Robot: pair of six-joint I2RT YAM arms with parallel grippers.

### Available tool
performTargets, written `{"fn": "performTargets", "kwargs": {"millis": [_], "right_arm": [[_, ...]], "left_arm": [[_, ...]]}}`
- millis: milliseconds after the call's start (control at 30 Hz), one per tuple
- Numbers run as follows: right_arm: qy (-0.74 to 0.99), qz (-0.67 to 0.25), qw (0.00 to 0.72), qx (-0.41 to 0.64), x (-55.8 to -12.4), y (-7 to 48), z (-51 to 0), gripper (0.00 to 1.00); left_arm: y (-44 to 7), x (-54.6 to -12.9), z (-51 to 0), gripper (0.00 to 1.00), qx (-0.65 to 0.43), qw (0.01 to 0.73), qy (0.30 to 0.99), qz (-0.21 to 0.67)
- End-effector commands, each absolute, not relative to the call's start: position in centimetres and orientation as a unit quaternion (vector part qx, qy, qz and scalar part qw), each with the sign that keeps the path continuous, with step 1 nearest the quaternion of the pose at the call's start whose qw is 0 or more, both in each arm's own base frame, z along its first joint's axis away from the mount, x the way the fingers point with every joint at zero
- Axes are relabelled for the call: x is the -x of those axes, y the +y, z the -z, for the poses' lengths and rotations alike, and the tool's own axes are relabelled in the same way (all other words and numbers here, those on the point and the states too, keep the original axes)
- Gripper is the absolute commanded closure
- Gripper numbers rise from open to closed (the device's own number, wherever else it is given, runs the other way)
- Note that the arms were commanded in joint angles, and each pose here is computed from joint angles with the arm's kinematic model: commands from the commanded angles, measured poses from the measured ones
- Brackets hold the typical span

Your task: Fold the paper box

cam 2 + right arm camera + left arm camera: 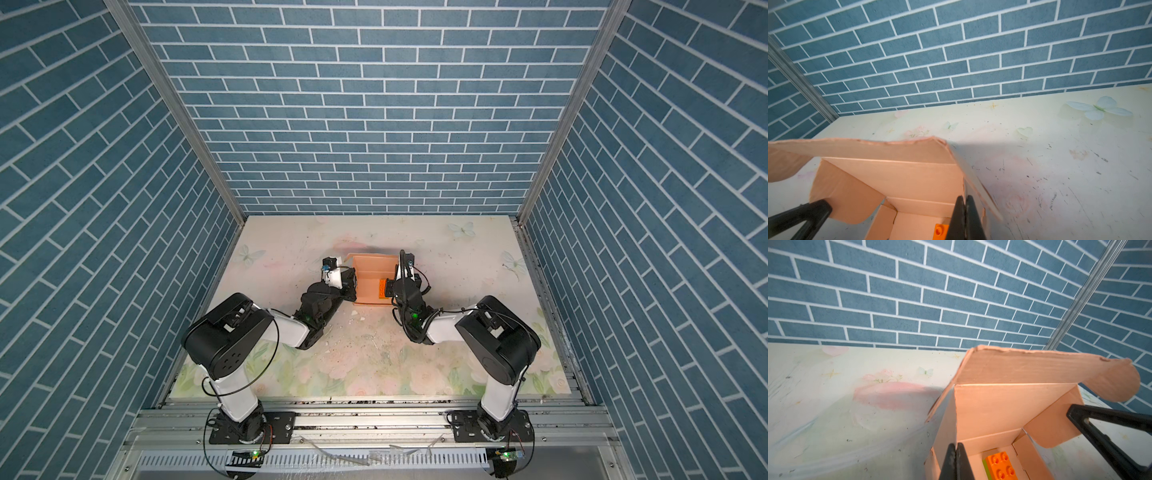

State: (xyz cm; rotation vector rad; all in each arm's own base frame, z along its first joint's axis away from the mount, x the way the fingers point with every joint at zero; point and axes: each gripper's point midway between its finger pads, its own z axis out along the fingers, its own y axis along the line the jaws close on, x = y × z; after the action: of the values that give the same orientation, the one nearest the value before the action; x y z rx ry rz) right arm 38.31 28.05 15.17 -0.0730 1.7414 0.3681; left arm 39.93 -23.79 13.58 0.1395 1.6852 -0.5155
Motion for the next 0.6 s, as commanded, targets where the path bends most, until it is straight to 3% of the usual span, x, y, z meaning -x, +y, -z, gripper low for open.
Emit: {"fn": "performTargets", "kwargs": {"millis": [0, 567], "right_arm": [[0.727, -0.185, 0.659, 0.054, -37.9, 29.3, -16.8, 1.00], [0.699, -0.225, 0.673, 0.092, -40.0, 31.5, -16.2, 1.00]], "left_arm": [[-24.8, -39.1, -13.8, 1.00, -0.084, 0.645, 0.717, 0.249], [-26.7, -40.9, -13.7, 1.00, -0.126, 0.653, 0.705, 0.248]]}}
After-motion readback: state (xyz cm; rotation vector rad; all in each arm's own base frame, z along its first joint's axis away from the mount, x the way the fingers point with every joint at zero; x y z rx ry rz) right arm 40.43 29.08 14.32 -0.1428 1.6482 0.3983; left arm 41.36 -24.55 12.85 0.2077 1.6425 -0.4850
